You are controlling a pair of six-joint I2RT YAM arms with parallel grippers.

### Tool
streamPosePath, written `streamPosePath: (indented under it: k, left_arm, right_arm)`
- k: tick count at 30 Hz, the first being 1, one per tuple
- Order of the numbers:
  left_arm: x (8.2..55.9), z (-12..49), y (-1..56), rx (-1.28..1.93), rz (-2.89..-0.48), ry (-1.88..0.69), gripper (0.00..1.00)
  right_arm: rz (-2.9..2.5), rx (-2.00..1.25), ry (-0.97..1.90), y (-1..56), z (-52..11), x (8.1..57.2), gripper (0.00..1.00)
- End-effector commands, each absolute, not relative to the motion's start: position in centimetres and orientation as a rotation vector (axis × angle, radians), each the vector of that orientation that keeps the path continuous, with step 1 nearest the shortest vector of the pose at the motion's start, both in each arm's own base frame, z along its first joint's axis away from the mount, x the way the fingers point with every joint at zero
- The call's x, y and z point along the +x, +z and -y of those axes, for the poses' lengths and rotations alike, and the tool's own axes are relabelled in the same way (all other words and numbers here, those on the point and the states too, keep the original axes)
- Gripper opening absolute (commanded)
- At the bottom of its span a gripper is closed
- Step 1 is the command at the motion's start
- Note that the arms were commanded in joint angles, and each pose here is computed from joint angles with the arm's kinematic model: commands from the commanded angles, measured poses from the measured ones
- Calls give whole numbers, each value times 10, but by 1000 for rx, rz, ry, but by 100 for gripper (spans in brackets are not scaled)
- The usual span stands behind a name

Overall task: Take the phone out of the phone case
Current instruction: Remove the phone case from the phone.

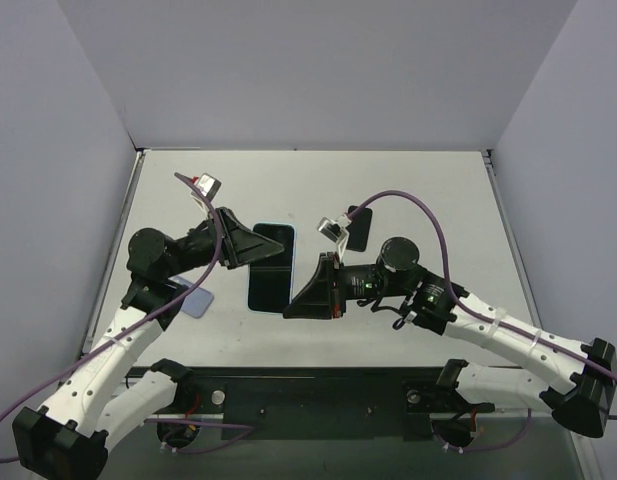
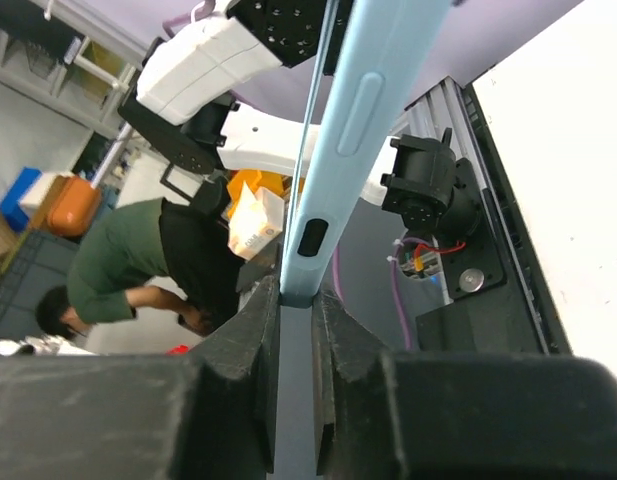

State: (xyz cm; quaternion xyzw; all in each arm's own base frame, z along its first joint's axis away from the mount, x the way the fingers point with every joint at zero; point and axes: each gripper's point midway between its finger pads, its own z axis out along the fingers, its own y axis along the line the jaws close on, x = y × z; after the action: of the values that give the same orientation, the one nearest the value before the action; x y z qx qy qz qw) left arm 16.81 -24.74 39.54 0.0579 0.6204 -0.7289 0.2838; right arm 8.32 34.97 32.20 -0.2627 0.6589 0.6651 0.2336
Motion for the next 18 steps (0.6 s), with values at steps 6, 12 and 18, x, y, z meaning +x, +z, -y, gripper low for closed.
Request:
streamPosePath:
  k: [6, 12, 18]
  left_arm:
    - [132, 233, 465, 195, -1441, -2221, 0]
    - [117, 223, 475, 166, -1383, -2332, 0]
    - [115, 222, 471, 134, -1391, -2356, 0]
  right_arm:
    - [-1593, -1132, 1363, 296, -348, 78, 0]
    - [-1637, -1227, 955, 283, -339, 111, 0]
    - [-1548, -1300, 853, 307, -340, 119, 0]
